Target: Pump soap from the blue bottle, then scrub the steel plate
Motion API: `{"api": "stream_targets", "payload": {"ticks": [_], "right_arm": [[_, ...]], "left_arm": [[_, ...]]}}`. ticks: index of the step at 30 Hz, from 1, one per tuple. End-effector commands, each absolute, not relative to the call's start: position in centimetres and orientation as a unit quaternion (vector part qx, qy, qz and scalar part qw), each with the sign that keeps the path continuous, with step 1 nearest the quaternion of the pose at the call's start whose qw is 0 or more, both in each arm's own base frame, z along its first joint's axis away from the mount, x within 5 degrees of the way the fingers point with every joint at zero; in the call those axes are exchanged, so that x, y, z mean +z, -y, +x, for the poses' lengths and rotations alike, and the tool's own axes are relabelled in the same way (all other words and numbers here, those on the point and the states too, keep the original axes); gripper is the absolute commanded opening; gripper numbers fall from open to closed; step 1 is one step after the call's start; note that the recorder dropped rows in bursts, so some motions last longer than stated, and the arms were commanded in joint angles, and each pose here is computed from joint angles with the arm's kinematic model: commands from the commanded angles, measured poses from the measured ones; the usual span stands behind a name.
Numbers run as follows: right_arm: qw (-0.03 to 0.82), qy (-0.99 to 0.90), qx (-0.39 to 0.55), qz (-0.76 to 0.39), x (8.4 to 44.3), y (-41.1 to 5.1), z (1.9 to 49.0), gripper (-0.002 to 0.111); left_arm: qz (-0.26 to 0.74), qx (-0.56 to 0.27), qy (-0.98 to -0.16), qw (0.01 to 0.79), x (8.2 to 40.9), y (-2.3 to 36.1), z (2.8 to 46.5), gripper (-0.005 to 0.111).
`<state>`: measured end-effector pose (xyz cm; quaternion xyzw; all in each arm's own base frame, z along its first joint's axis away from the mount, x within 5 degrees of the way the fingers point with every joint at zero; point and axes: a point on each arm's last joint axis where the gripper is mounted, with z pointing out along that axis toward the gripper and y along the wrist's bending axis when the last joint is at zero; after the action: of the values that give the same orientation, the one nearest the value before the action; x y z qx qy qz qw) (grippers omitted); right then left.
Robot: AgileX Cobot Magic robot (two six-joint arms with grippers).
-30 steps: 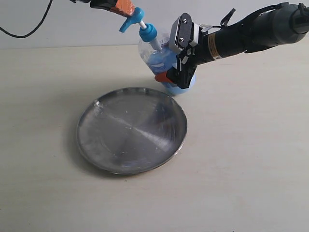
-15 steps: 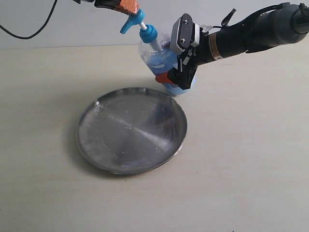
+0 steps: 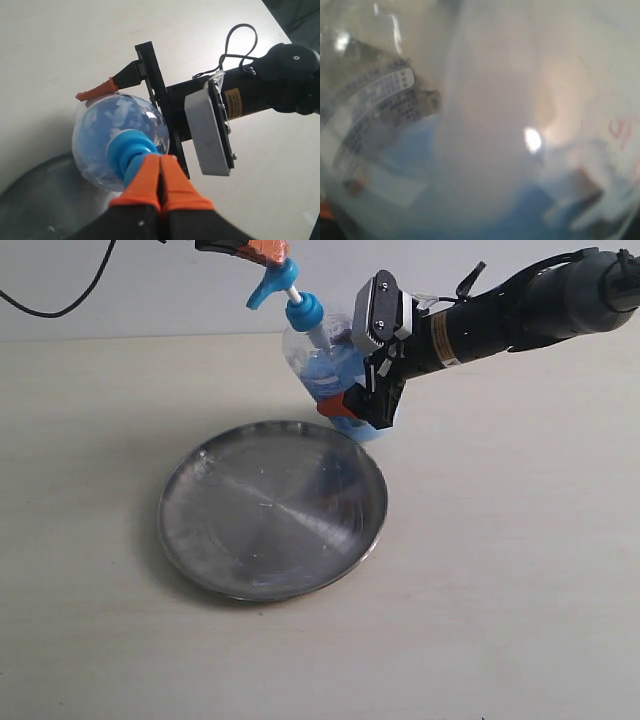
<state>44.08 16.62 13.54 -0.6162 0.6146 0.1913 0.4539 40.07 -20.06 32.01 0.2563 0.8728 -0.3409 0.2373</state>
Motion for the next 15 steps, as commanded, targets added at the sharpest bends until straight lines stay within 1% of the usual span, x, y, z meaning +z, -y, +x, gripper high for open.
{"api": "stream_targets", "payload": {"ticks": [1,15], "right_arm": [[0.473,-0.598,0.227,-0.606,14.86,-17.36,43.83,0.0],[0.48,-0.595,0.242,-0.598,15.1,-17.51,43.75,0.0]], "left_arm": [[0.266,-0.341,-0.873,0.226,31.86,20.34,39.75,0.0],[0.275,-0.335,-0.875,0.213,31.68,20.23,39.53,0.0]]}}
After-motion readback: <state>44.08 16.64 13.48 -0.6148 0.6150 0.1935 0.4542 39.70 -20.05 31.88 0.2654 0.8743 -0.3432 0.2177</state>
